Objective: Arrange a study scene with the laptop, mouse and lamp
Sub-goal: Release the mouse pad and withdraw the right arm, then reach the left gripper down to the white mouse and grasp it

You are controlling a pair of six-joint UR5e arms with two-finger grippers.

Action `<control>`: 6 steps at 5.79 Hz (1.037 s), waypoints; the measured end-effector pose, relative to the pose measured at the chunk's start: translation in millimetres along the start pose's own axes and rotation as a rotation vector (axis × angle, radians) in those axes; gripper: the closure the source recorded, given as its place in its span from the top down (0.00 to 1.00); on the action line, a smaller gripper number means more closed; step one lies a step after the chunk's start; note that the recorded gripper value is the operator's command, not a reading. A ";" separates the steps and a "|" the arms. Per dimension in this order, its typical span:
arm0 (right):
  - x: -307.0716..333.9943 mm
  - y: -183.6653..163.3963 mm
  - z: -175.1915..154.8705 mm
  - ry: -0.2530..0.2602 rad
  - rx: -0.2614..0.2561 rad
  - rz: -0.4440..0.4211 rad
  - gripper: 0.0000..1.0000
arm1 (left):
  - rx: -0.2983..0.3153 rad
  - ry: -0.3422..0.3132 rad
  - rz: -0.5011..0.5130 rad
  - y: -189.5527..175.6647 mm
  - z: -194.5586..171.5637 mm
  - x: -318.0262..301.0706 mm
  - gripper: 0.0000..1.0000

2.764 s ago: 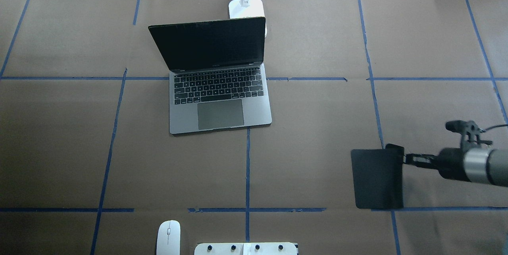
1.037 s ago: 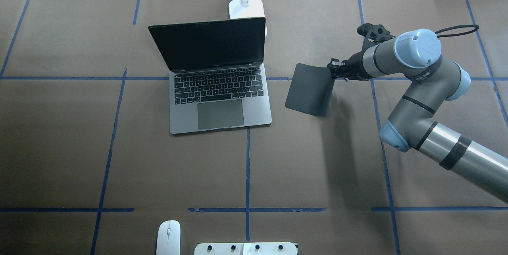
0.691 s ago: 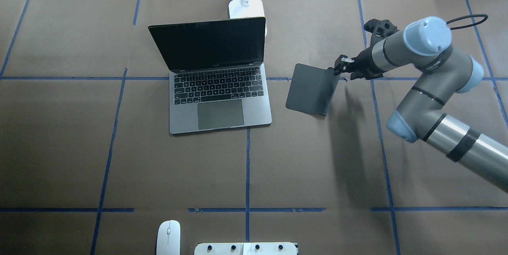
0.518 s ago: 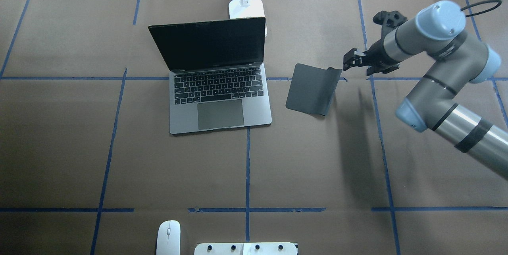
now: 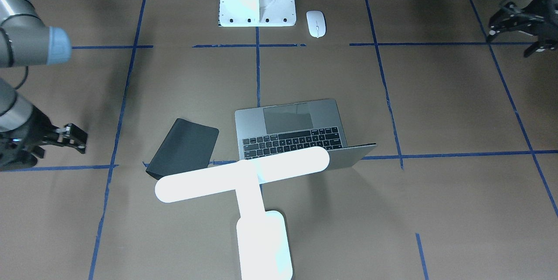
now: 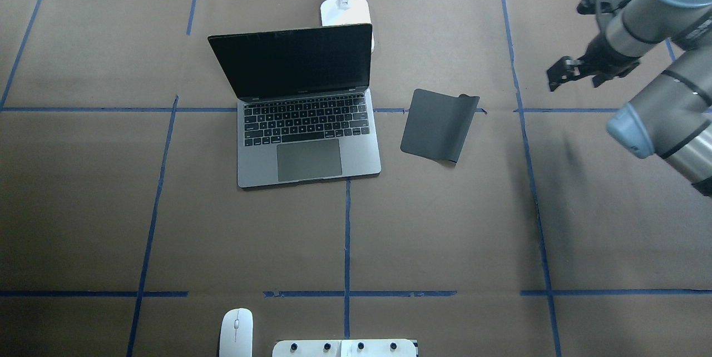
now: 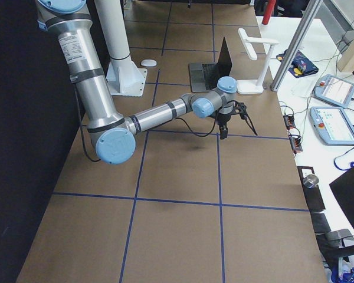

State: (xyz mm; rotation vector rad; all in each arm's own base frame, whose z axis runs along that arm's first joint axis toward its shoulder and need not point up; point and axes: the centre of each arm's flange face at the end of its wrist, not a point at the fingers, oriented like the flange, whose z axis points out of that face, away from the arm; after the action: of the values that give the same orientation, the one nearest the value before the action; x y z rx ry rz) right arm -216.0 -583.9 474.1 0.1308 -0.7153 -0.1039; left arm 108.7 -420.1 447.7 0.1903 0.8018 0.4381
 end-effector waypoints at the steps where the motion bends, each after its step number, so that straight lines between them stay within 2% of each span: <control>1: 61.0 14.4 -17.6 0.043 -0.017 -0.077 1.00 | 0.008 0.003 -0.034 -9.2 24.2 35.3 1.00; 3: 170.1 73.9 -74.5 0.102 -0.059 -0.183 1.00 | 0.046 0.003 -0.142 -17.0 68.1 109.2 1.00; 4: 214.9 115.1 -98.2 0.082 -0.075 -0.193 1.00 | 0.062 -0.005 -0.208 -19.5 87.3 148.9 1.00; 5: 251.4 152.2 -113.2 0.015 -0.065 -0.169 1.00 | 0.080 -0.011 -0.280 -18.5 105.1 194.0 1.00; 6: 274.2 178.3 -118.5 -0.026 -0.056 -0.123 1.00 | 0.097 -0.013 -0.348 -9.8 122.9 238.9 1.00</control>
State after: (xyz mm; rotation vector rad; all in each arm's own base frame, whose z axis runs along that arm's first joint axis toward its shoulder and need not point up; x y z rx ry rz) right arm 76.8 -436.4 590.3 0.1201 -0.7297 -0.2438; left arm 347.5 -321.9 373.0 0.1393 0.8249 0.0699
